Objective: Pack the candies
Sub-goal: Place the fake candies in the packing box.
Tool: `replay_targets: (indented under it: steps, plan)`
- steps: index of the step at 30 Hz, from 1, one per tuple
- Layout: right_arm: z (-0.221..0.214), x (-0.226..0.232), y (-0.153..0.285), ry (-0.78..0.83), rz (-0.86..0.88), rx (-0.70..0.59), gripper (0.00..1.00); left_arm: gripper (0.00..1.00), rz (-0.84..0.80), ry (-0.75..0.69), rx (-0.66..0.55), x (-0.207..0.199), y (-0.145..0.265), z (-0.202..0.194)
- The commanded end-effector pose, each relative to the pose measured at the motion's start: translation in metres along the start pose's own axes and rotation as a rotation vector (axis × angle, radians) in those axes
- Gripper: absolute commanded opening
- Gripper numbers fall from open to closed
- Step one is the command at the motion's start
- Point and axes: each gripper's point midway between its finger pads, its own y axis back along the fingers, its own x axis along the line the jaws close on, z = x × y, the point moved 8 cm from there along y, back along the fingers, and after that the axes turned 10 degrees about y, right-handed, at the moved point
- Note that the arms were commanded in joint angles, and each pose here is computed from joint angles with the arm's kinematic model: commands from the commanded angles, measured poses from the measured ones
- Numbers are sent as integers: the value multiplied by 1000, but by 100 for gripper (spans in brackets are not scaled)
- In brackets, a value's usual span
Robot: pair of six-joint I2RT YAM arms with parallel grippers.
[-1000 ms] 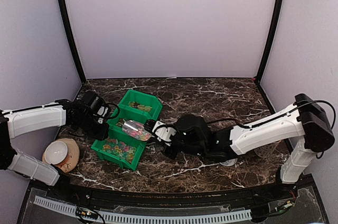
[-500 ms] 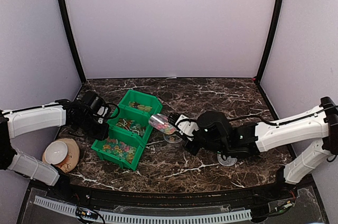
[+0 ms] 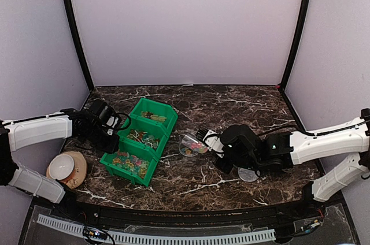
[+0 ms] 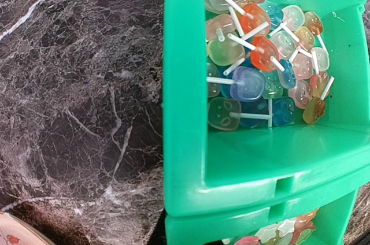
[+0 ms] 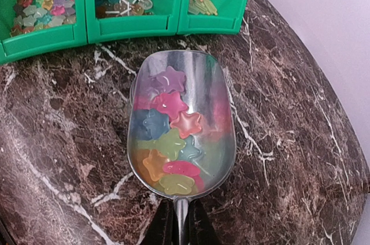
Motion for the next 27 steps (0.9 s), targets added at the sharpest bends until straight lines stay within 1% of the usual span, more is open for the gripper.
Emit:
replay_targets:
  steps: [1, 11, 27]
  plan:
    - [4, -10, 8, -22, -26, 56, 0, 0, -119, 23, -192, -19, 24, 36]
    - [-1, -9, 7, 16, -11, 176, 0, 0, -119, 22, -190, -19, 24, 36]
    - [6, -15, 11, 95, -3, 294, 0, 0, -119, 24, -191, -19, 24, 36]
